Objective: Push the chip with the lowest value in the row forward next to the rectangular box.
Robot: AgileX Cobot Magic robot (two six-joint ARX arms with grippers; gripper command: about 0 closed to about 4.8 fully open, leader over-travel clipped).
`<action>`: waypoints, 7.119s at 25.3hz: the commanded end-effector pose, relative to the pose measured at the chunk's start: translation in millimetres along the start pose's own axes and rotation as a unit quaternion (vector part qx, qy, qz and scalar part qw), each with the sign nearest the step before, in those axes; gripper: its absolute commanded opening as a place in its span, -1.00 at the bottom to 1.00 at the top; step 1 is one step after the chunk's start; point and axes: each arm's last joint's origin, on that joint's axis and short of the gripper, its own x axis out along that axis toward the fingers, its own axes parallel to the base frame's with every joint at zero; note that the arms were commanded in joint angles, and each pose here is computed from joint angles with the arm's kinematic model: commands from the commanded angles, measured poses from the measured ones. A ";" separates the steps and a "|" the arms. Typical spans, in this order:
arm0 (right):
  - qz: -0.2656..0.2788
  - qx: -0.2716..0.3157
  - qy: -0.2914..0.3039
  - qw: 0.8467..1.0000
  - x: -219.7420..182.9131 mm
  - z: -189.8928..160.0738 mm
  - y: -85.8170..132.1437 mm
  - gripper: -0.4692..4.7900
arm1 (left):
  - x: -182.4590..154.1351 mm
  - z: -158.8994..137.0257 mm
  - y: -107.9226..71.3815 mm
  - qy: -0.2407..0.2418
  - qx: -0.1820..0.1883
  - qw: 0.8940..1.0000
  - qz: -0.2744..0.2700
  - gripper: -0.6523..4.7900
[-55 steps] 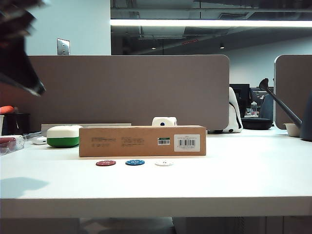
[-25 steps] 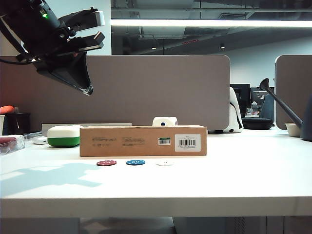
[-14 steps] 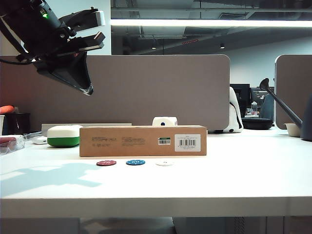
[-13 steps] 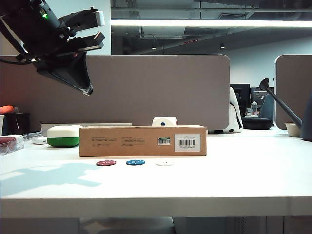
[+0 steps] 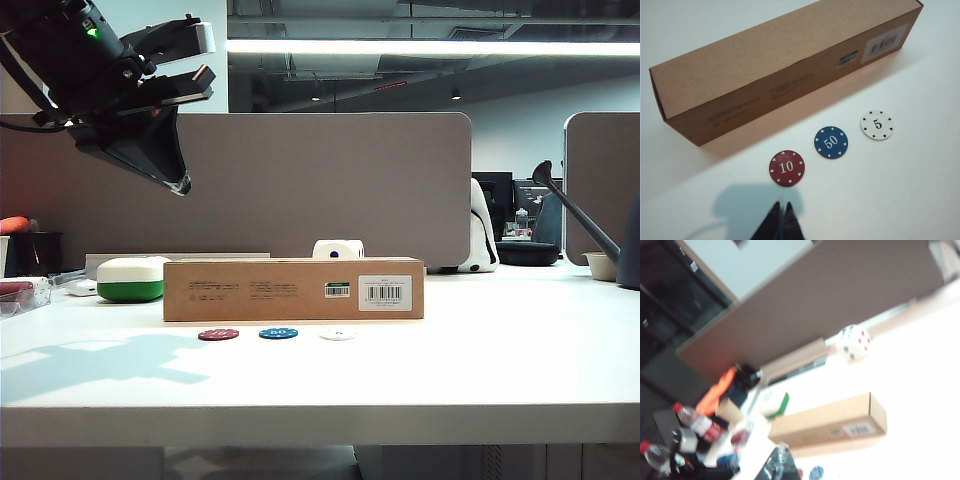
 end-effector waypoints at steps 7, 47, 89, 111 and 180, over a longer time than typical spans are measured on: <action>-0.006 -0.012 0.204 0.979 97.1 -37.0 -5.8 -0.84 | -1.4 3.1 0.1 -0.009 0.000 1.000 0.000 -0.78; -0.095 -0.125 0.421 0.893 266.2 -201.0 -26.6 -0.84 | -1.3 3.0 0.1 -0.009 0.000 1.000 0.000 -0.78; -0.146 -0.143 0.424 0.882 286.1 -224.6 -44.9 -0.84 | -1.3 3.0 0.1 -0.009 0.000 1.000 0.000 -0.78; -0.200 -0.169 0.418 0.870 295.7 -213.6 -38.7 -0.84 | -1.3 3.0 0.1 -0.009 0.000 1.000 0.000 -0.78; -0.077 -0.289 0.295 0.908 139.5 -100.9 126.1 -0.84 | -24.8 10.7 1.6 -0.050 -0.002 0.999 0.003 -0.78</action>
